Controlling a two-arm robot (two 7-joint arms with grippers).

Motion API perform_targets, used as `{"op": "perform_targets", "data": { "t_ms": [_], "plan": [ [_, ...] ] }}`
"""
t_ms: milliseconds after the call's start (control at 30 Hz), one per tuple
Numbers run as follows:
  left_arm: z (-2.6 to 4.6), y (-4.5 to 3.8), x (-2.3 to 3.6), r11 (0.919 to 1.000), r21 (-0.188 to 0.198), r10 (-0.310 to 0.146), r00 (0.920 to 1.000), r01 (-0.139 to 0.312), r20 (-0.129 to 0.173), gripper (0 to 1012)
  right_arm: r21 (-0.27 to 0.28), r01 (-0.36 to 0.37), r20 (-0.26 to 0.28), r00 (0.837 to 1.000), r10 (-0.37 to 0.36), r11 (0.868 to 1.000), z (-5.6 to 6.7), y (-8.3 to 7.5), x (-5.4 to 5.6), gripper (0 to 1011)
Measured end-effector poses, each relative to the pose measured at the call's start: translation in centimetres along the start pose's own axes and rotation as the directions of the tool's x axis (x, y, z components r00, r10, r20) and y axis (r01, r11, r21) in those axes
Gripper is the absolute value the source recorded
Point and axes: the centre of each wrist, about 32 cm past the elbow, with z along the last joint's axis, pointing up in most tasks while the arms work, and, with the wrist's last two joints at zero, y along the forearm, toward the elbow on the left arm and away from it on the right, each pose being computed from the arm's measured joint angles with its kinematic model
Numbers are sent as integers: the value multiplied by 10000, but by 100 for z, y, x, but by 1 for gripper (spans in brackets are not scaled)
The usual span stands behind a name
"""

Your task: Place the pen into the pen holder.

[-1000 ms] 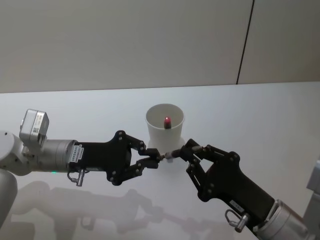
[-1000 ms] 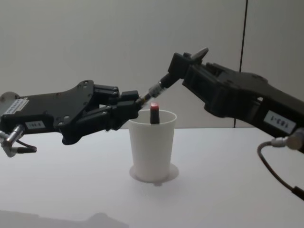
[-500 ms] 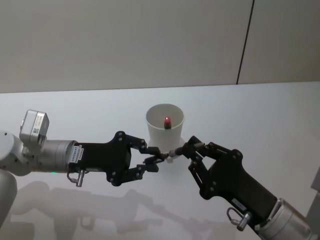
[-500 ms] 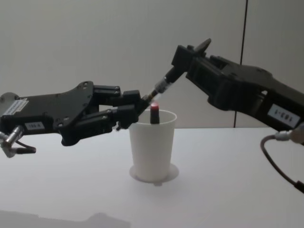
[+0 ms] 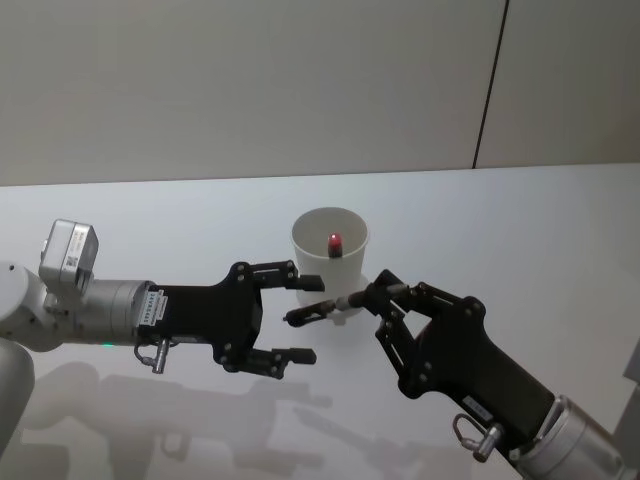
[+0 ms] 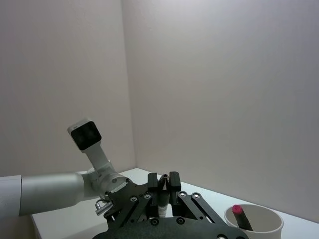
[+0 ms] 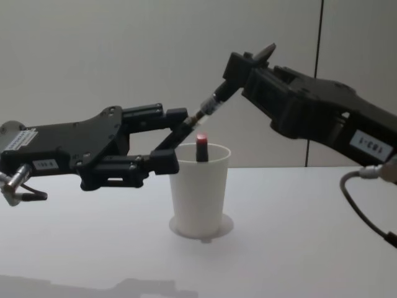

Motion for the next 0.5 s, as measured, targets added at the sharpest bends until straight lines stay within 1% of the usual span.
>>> {"op": "perform_targets", "data": {
  "t_ms": [67,100,200,233,300,500],
  "plan": [
    [0,0,0,10000,-1,0,10000,0,1,801,7,-5,13,10000,5,10000,4,2,-1,125],
    [0,0,0,10000,-3,1,10000,-1,1,853,13,-11,23,10000,11,10000,8,3,-2,125],
    [0,0,0,10000,-5,2,10000,-2,2,902,18,-14,39,10000,14,10000,13,3,-4,126],
    [0,0,0,10000,-6,3,10000,-3,2,958,21,-16,44,10000,16,10000,15,3,-4,126],
    [0,0,0,10000,-9,4,10000,-4,3,999,29,-17,57,10000,17,10000,21,3,-7,125],
    [0,0,0,10000,-10,7,10000,-7,2,1004,37,-9,99,10000,9,10000,34,2,-12,125]
  ]
}}
